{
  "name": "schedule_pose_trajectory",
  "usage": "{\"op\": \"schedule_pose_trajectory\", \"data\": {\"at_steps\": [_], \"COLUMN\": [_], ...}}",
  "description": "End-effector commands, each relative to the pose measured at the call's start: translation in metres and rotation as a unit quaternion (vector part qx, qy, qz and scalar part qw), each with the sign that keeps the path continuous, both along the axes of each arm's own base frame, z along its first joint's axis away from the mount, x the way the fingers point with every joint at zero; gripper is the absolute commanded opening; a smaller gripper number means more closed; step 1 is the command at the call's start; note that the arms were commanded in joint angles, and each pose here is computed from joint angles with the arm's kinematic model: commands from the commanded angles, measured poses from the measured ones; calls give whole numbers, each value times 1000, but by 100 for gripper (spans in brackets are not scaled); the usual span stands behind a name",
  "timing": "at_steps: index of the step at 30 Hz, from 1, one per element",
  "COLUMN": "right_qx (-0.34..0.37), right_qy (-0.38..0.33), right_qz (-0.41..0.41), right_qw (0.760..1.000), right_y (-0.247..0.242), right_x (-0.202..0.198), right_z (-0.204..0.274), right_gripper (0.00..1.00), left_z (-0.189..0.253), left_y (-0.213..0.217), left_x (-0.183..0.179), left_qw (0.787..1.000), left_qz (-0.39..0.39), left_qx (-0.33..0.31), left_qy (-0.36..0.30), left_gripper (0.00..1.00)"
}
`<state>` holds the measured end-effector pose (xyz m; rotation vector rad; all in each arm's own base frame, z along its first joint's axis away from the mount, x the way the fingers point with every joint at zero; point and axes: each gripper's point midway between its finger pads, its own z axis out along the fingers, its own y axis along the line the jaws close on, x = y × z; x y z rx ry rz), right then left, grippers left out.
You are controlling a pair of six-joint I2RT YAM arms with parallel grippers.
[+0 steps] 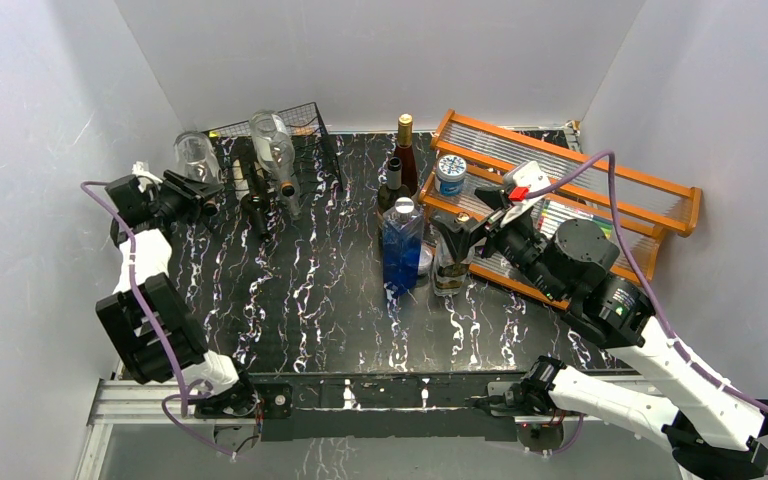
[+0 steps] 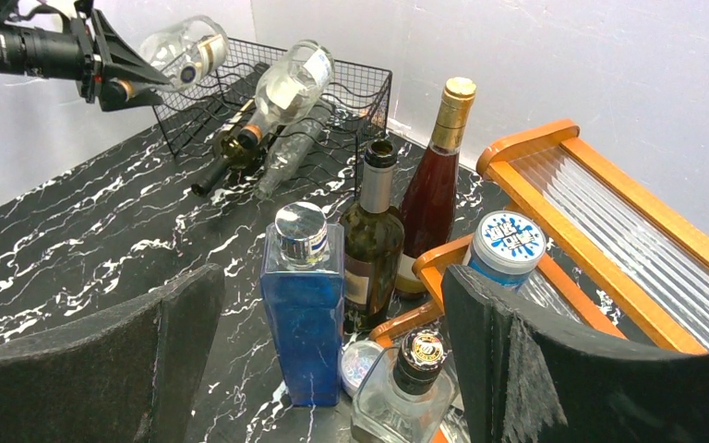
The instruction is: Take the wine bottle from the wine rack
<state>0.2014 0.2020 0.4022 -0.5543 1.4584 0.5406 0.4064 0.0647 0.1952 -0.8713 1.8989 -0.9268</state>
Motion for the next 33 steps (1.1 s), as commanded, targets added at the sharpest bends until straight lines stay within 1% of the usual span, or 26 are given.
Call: {"op": "schedule_pose_trajectory", "data": {"at_steps": [1,14,25,33], "right_qx": [34,26,13,21], "right_qy": [-29,-23,-7,-24], "right_qz": [-8,-2,6,2], "right_qw": [999,999,1000,999], "right_y": [-11,-2,16,23], "right_x": [-4,0,10,18], "right_z": [33,30,27,53], "right_gripper": [98,98,98,98], "left_z": [129,169,176,165], "left_y": [-4,-26,-110,-166], "left_x": [-2,-23,-49,-84], "left_qw": [969,958,938,917], "left_qz": [-30,-53,-161,-240], "left_qx": [107,105,132,160], "left_qy": [-220,-260,-277,-277], "left_gripper": [0,0,0,0]}}
